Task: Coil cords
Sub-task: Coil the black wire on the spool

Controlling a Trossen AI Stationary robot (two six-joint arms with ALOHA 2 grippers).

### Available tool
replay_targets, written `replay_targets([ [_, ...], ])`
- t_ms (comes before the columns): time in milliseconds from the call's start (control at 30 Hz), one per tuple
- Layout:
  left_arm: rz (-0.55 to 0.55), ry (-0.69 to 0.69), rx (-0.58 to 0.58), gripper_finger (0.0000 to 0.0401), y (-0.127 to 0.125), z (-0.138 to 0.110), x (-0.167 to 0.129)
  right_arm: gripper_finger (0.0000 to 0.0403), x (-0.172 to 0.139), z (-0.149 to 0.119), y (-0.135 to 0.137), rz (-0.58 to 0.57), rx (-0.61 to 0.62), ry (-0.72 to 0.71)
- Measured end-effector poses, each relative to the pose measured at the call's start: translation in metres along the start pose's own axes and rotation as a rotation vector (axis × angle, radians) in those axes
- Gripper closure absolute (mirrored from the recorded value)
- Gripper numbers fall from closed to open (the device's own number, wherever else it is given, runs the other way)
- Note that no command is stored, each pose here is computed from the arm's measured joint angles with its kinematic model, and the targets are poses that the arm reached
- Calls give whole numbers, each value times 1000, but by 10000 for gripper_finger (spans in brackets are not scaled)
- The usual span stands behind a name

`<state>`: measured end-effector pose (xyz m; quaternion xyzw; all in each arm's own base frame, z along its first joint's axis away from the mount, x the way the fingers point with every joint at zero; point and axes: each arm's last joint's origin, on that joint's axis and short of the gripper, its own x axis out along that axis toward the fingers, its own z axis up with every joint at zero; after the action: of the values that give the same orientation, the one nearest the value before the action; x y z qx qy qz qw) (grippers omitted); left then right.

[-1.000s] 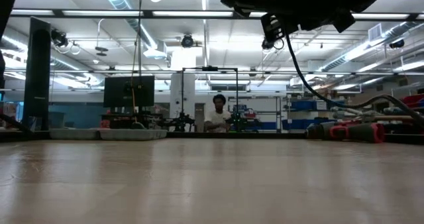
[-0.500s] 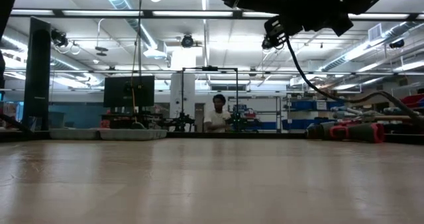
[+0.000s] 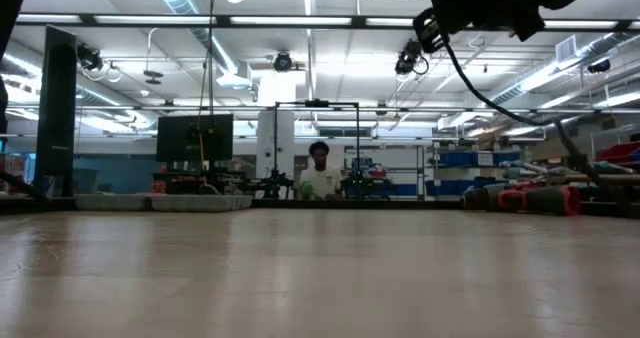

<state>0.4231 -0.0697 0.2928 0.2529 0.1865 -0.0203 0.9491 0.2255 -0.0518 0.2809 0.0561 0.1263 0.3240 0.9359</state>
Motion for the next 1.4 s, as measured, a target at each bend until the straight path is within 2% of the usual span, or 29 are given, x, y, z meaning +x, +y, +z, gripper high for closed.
replay_targets([
  [233,41,8,18,401,2,1,0,313,-10,3,12,-40,6,12],
  [367,50,-4,30,401,2,2,0,313,-24,2,15,-178,-13,45],
  [600,51,-18,31,401,1,4,-1,313,-35,-16,16,-240,125,152],
  [733,59,-16,31,401,0,5,-1,316,-29,-40,18,-248,211,216],
  [867,114,9,37,401,-1,5,-2,321,-17,-62,20,-251,297,212],
  [1200,140,22,37,401,-1,5,-2,323,8,-100,31,-251,342,63],
  [1400,147,8,33,401,2,11,-3,324,13,-112,36,-312,354,69],
])
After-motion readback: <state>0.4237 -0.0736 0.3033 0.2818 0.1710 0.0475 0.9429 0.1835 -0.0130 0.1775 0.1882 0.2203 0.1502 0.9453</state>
